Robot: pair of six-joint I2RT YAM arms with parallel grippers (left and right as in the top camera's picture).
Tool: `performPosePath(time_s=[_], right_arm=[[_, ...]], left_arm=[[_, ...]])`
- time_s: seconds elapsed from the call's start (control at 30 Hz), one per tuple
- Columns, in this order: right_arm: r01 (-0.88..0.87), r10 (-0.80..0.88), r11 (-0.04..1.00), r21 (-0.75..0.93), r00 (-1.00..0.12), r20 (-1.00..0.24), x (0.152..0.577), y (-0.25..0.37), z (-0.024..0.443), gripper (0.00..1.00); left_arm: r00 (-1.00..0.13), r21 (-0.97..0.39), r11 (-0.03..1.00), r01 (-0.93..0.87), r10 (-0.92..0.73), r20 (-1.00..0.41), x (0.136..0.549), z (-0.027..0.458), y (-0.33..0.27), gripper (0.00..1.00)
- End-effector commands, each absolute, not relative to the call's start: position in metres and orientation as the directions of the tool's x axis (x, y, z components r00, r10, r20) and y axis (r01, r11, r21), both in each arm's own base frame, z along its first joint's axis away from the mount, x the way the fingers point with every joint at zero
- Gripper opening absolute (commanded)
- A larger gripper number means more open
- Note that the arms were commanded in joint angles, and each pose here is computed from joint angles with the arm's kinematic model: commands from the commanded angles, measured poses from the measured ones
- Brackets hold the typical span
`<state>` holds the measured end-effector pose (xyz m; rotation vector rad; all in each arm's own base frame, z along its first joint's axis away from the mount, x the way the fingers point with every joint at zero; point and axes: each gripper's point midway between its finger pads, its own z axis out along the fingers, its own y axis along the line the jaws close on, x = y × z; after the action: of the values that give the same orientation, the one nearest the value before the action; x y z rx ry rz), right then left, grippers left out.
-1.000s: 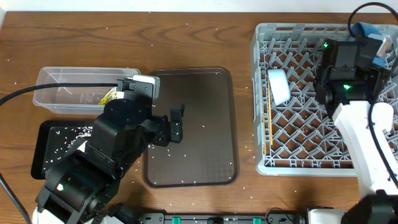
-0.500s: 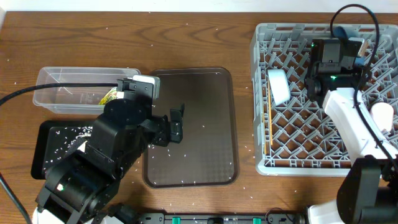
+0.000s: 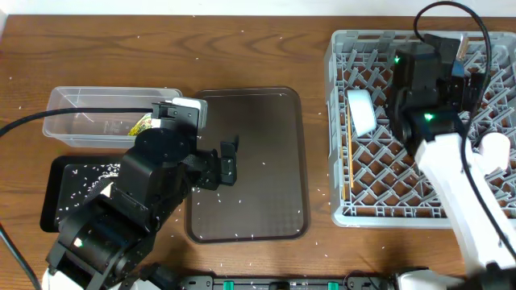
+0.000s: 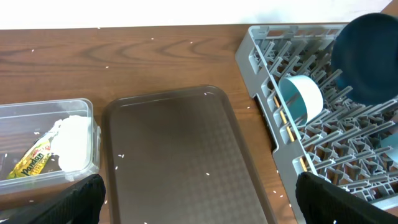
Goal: Sort waste into correct bins and load items into the dishwasher rack
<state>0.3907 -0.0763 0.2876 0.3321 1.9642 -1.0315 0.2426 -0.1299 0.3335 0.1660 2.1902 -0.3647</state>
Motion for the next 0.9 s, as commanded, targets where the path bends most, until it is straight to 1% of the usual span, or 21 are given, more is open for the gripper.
performPosePath(time_s=[0.0, 0.13, 0.2, 0.27, 0.33, 0.4, 0.47, 0.53, 0.67, 0.77, 0.87], right_arm=[[0.551, -0.19, 0.658, -0.514, -0.538, -0.821, 0.38, -0.058, 0.318, 0.94], [0.546, -0.197, 0.692, -0.471, -0.485, -0.852, 0.359, -0.046, 0.342, 0.96], [0.554, -0.177, 0.718, -0.42, -0.438, -0.881, 0.343, -0.042, 0.356, 0.99], [0.539, -0.135, 0.773, -0.335, -0.375, -0.917, 0.322, -0.034, 0.369, 0.99], [0.452, -0.102, 0.855, -0.254, -0.334, -0.937, 0.306, -0.019, 0.376, 0.99], [0.319, -0.051, 0.936, -0.148, -0.294, -0.955, 0.288, 0.002, 0.382, 0.99], [0.156, 0.01, 0.987, -0.03, -0.252, -0.968, 0.265, 0.022, 0.391, 0.99], [0.0, 0.058, 0.998, 0.06, -0.213, -0.975, 0.24, 0.039, 0.403, 0.99], [-0.232, 0.12, 0.962, 0.144, -0.117, -0.986, 0.193, 0.056, 0.43, 0.99], [-0.316, 0.153, 0.935, 0.163, -0.056, -0.987, 0.164, 0.056, 0.444, 0.99], [-0.377, 0.167, 0.911, 0.166, -0.032, -0.986, 0.144, 0.057, 0.447, 0.99]], left_arm=[[-0.596, -0.188, 0.95, 0.248, -0.003, -0.803, 0.241, 0.336, -0.128, 0.98], [-0.605, -0.182, 0.952, 0.246, 0.004, -0.796, 0.239, 0.333, -0.126, 0.98], [-0.601, -0.183, 0.952, 0.246, 0.002, -0.799, 0.239, 0.335, -0.126, 0.98], [-0.587, -0.188, 0.951, 0.247, -0.007, -0.809, 0.24, 0.339, -0.126, 0.98], [-0.568, -0.197, 0.948, 0.251, -0.021, -0.823, 0.241, 0.345, -0.127, 0.98], [-0.549, -0.206, 0.945, 0.256, -0.034, -0.835, 0.24, 0.351, -0.126, 0.98], [-0.541, -0.211, 0.943, 0.258, -0.04, -0.84, 0.237, 0.354, -0.124, 0.98], [-0.542, -0.21, 0.943, 0.258, -0.039, -0.839, 0.234, 0.354, -0.122, 0.98], [-0.545, -0.209, 0.944, 0.257, -0.037, -0.837, 0.234, 0.353, -0.122, 0.98], [-0.549, -0.207, 0.944, 0.256, -0.035, -0.835, 0.234, 0.352, -0.122, 0.98], [-0.55, -0.206, 0.945, 0.256, -0.033, -0.834, 0.235, 0.351, -0.123, 0.98]])
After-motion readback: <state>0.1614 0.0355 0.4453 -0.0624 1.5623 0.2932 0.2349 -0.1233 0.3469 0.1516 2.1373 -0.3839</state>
